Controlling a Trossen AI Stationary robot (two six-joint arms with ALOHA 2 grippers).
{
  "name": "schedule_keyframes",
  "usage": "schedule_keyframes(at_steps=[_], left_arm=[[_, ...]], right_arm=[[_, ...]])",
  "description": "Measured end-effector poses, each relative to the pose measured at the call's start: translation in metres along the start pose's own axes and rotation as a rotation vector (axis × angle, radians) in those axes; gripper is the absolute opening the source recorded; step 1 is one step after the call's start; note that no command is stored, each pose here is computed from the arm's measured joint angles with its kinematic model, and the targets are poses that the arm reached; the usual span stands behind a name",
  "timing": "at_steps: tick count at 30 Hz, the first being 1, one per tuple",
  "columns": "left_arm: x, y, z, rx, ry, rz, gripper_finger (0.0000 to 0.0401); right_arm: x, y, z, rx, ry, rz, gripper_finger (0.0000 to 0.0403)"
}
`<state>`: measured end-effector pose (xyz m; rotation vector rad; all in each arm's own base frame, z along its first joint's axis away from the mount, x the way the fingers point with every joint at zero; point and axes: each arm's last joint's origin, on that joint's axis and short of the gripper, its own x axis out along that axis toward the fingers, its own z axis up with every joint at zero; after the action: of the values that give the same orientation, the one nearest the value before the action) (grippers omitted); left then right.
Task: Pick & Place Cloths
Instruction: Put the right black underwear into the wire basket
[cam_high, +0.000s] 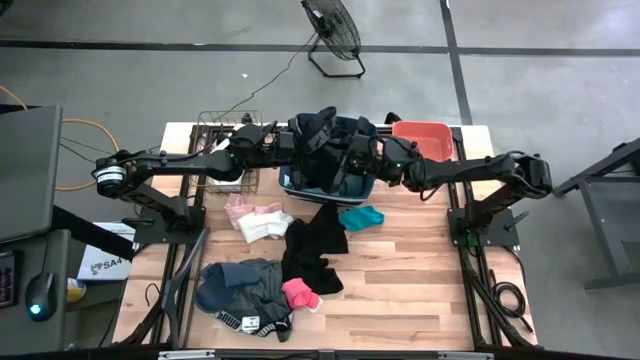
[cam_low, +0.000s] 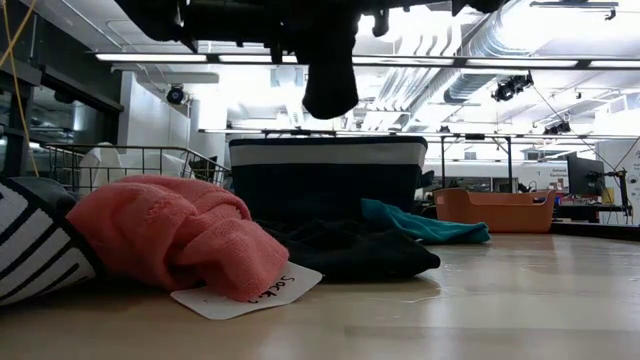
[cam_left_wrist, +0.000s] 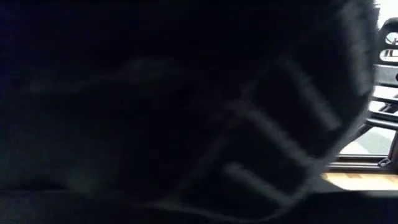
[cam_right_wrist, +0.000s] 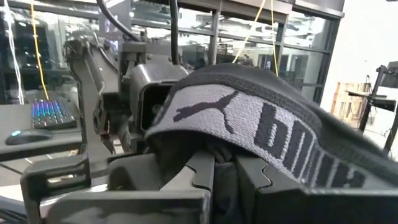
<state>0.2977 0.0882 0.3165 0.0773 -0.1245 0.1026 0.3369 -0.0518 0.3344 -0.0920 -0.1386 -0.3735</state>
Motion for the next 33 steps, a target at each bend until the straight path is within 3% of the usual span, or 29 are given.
schedule_keyframes(at_steps=[2,4,14,25,33], left_arm=[[0.0,0.0,0.0,-0.001,0.004,0.0,0.0053],[0.0,0.0,-0.001,-0.006,0.008,0.0,0.002],[0.0,0.0,-0.002,-0.008,0.023,0.003,0.0011],[-0.009,0.0,0.009,0.033,0.026,0.043,0.0011],[-0.037,-0.001,0.03,0.123,0.111,0.159,0.0011]], right_arm=[[0.0,0.0,-0.001,-0.002,0.008,-0.002,0.0015],[0.0,0.0,-0.001,-0.003,0.012,-0.007,0.0016],[-0.003,0.001,-0.001,-0.017,0.052,-0.134,0.01],[-0.037,0.004,0.028,-0.028,0.129,-0.058,0.0219],[-0.06,0.013,0.041,0.004,0.183,0.003,0.0244]])
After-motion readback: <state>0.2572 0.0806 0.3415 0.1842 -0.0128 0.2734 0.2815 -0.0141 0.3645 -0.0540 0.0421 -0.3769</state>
